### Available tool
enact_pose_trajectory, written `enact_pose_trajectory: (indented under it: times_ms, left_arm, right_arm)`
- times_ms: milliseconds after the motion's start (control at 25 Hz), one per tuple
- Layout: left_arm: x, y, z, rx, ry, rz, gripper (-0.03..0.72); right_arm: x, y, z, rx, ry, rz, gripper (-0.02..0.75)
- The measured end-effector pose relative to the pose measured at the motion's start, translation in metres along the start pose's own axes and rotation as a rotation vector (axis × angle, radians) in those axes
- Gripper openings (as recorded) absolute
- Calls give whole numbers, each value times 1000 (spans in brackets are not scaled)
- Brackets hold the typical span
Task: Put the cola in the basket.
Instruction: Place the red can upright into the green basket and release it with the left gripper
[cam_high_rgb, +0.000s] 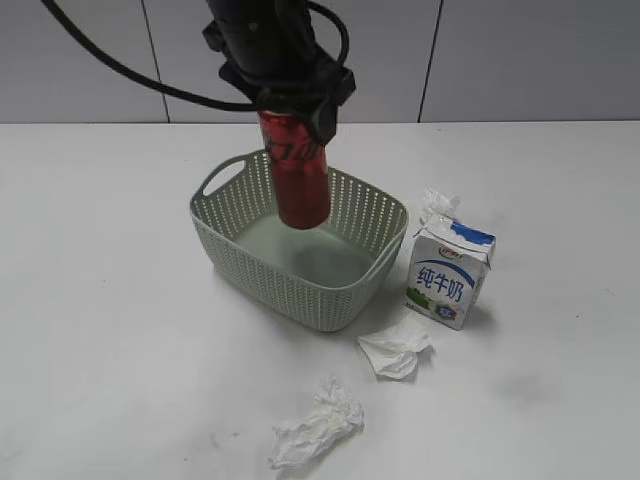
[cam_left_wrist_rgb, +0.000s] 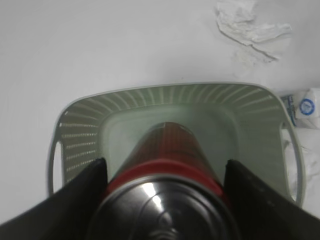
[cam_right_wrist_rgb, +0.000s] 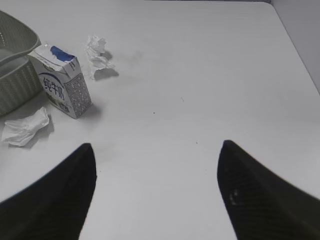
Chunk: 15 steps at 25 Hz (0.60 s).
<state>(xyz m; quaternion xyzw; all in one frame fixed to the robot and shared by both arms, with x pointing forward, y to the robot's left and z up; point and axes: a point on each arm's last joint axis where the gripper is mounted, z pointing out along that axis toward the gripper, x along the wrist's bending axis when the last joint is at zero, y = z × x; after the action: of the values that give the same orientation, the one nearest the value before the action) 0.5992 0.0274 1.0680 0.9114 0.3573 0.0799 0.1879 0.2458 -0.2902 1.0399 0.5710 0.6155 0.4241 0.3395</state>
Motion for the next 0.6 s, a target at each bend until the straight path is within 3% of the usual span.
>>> enact_pose_trajectory:
  times_ms: [440,600]
  left_arm:
    - [4,-5,69,94,-12,-8,530]
    - [3,-7,75,118,-20,-9,529]
  right_arm:
    - [0,0,0,0,0,0,572]
    - [0,0,0,0,0,0,572]
